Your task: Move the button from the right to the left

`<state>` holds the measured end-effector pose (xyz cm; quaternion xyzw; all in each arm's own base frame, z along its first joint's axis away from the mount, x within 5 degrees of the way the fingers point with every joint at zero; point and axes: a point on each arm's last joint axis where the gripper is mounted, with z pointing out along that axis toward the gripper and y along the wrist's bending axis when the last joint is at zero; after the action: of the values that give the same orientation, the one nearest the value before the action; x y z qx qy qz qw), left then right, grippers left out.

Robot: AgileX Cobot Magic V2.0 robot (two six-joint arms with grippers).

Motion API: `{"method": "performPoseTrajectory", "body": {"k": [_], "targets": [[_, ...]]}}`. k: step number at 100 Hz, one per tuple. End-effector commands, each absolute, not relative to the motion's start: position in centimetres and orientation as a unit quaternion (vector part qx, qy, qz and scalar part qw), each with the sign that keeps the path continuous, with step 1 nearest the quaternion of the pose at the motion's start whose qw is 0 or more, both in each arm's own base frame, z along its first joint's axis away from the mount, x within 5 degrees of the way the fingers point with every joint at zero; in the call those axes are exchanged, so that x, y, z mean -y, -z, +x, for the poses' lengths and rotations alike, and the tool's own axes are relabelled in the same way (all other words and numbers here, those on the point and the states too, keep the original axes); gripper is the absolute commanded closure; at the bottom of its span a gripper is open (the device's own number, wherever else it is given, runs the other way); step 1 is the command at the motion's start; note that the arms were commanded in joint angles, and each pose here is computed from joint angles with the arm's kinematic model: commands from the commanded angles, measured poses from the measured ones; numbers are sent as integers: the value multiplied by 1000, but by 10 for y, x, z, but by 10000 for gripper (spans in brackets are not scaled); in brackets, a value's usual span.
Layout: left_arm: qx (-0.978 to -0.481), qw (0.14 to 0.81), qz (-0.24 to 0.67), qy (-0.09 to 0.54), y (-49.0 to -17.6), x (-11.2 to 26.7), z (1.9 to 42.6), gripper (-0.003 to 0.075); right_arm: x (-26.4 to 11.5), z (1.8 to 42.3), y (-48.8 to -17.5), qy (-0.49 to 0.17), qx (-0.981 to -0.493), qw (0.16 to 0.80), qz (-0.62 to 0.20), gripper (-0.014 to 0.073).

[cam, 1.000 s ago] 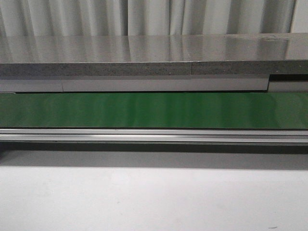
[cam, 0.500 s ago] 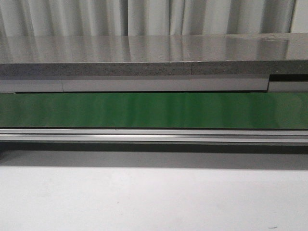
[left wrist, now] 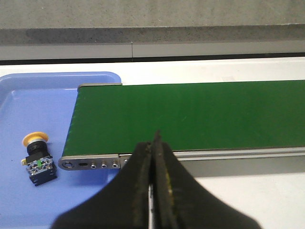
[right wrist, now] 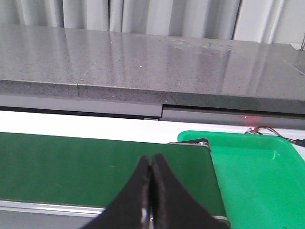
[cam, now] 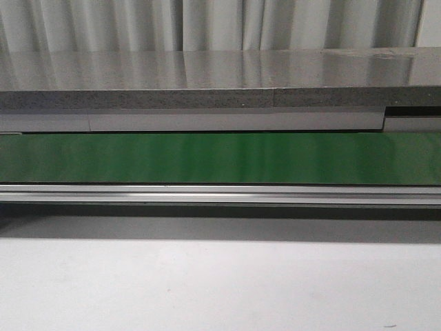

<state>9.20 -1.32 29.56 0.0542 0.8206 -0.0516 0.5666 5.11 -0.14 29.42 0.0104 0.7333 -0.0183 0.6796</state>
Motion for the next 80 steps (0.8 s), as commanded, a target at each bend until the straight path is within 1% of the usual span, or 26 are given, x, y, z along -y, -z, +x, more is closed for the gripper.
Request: {"method": "performPoseTrajectory", "body": {"k": [1,15,30,46,80], "targets": [[-781,620,47,56,-307,13,90,741,2,51,-309,18,-701,713,13,662],[-753,654,57,43,-297,12,84,741,2,51,-309,18,-701,713,13,662],[-748,662,37,31,-280,8,76,741,2,51,-309,18,-701,713,13,662],[-694,718,38,19,-270,6,69,741,2,51,-309,18,-701,713,13,662],[-655,755,27,26,-221,4,58,741,2,51,-309,18,-701,713,13,662]]}}
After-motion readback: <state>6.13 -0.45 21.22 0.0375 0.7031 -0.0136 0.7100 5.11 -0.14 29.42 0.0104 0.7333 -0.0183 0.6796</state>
